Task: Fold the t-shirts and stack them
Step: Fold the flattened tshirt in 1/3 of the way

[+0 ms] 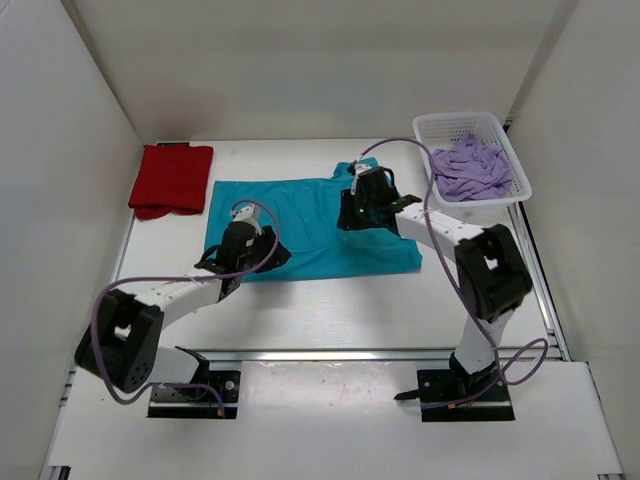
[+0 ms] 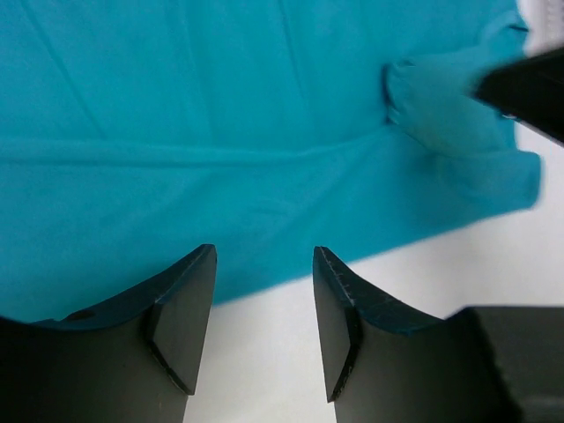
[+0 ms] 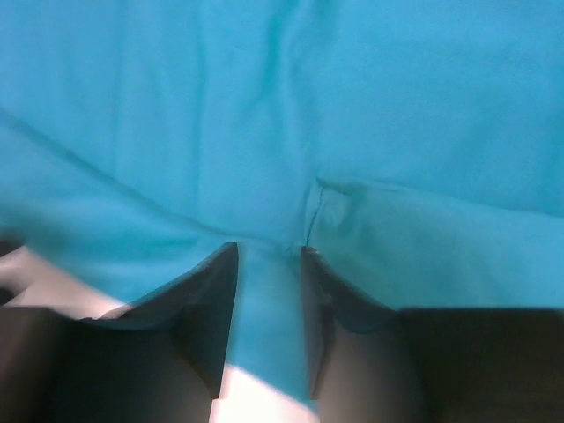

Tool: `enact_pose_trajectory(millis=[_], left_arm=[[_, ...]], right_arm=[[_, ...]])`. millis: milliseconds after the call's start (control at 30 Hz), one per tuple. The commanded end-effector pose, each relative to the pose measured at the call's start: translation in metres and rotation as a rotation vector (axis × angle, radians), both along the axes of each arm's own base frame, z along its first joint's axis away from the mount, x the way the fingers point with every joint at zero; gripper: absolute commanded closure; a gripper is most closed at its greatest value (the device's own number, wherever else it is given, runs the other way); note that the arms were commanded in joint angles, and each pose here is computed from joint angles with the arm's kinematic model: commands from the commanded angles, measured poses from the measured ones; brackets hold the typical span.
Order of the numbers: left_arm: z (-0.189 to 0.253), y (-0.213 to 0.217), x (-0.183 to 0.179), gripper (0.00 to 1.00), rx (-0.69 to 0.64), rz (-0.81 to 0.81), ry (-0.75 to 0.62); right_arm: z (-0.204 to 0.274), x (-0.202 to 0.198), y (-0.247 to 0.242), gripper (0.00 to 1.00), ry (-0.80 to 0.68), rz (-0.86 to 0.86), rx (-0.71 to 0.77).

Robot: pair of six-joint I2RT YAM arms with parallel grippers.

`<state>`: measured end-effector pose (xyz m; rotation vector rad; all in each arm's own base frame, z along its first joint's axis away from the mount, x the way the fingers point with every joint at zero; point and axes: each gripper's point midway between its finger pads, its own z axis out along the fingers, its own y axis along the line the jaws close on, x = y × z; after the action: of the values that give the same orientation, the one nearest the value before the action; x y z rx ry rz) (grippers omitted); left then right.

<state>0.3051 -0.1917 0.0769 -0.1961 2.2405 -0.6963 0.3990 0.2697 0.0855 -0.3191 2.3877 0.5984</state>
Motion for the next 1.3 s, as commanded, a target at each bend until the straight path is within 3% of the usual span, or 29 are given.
enact_pose_trajectory(millis=[0,100,200,433,667,867,967,1033,1167,1267], left_arm=[[-0.012,0.005,0.009,0.42,0.121,-0.015,0.020],[-0.024,-0.005,0.008,0.43,0.203,-0.050,0.043],[-0.039,-0.011,0.002,0.44,0.278,-0.098,0.085],[-0.069,0.006,-0.014,0.44,0.325,-0.123,0.213],[-0.090,0.014,-0.085,0.44,0.332,-0.212,0.311],[-0.106,0.024,-0.150,0.44,0.245,-0.215,0.361],[-0.100,0.019,-0.162,0.43,0.179,-0.208,0.350],[-0.081,0.012,-0.148,0.44,0.144,-0.206,0.291],[-0.010,0.019,-0.073,0.45,0.136,-0.100,0.101],[0.029,0.040,-0.011,0.49,0.101,0.011,0.028]], right_arm=[[0.034,-0.008,-0.012,0.79,-0.081,-0.018,0.052],[0.008,-0.038,-0.018,0.95,-0.030,-0.007,0.034],[-0.025,-0.068,-0.023,1.00,0.031,0.008,-0.011],[-0.068,-0.099,-0.045,1.00,0.121,-0.001,-0.083],[-0.091,-0.171,-0.060,1.00,0.185,0.037,-0.114],[-0.097,-0.241,-0.070,1.00,0.243,0.072,-0.095],[-0.084,-0.250,-0.066,1.00,0.238,0.083,-0.063],[-0.068,-0.239,-0.063,0.99,0.202,0.074,-0.034],[-0.012,-0.194,-0.053,0.88,0.082,0.067,0.106],[0.020,-0.144,-0.064,0.91,-0.016,-0.020,0.157]])
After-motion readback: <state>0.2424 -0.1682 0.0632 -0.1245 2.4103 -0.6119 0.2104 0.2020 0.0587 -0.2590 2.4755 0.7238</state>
